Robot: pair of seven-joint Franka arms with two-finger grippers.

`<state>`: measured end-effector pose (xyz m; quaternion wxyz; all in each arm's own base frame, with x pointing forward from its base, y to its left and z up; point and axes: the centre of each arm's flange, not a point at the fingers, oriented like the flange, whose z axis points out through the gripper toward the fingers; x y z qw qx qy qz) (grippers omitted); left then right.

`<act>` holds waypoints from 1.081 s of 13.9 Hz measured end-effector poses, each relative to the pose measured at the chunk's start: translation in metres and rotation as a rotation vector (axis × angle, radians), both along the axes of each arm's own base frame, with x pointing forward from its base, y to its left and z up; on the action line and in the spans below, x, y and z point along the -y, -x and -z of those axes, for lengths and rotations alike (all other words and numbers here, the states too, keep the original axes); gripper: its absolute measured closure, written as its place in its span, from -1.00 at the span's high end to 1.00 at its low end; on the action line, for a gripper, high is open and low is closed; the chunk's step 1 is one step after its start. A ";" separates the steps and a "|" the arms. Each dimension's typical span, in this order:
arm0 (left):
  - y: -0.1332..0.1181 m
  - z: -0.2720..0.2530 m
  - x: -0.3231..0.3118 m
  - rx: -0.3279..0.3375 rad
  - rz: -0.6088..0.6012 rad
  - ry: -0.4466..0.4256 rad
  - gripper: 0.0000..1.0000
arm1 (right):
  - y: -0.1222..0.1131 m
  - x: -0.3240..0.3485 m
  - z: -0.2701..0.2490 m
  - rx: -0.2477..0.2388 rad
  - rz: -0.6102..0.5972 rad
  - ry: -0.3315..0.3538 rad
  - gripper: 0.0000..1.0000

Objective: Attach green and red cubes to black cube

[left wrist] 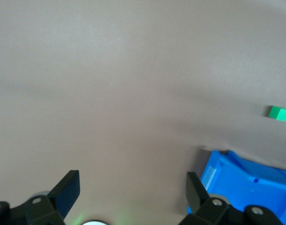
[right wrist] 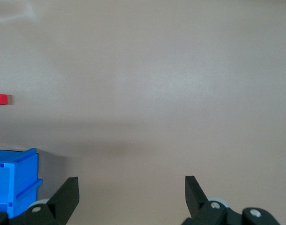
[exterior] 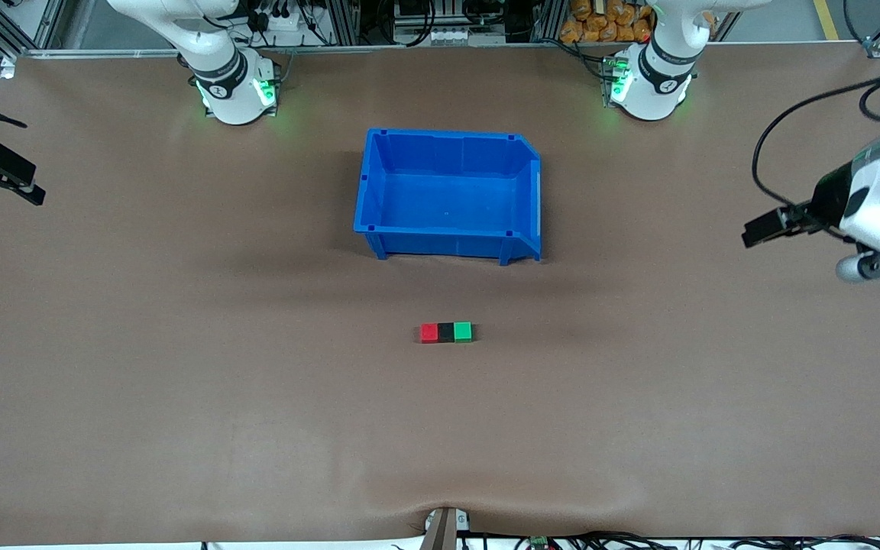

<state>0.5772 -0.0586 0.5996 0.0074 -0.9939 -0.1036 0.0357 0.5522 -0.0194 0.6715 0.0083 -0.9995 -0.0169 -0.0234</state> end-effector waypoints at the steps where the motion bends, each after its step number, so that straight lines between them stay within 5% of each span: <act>1: 0.010 -0.002 -0.005 -0.003 0.009 -0.002 1.00 | 0.000 0.000 0.000 0.000 0.000 0.000 1.00; 9: 0.075 -0.027 -0.006 0.015 0.050 -0.020 1.00 | 0.000 0.000 0.000 -0.001 0.001 0.000 1.00; 15: 0.080 -0.032 -0.007 0.023 0.101 -0.042 1.00 | 0.000 0.000 0.001 -0.002 0.001 0.000 1.00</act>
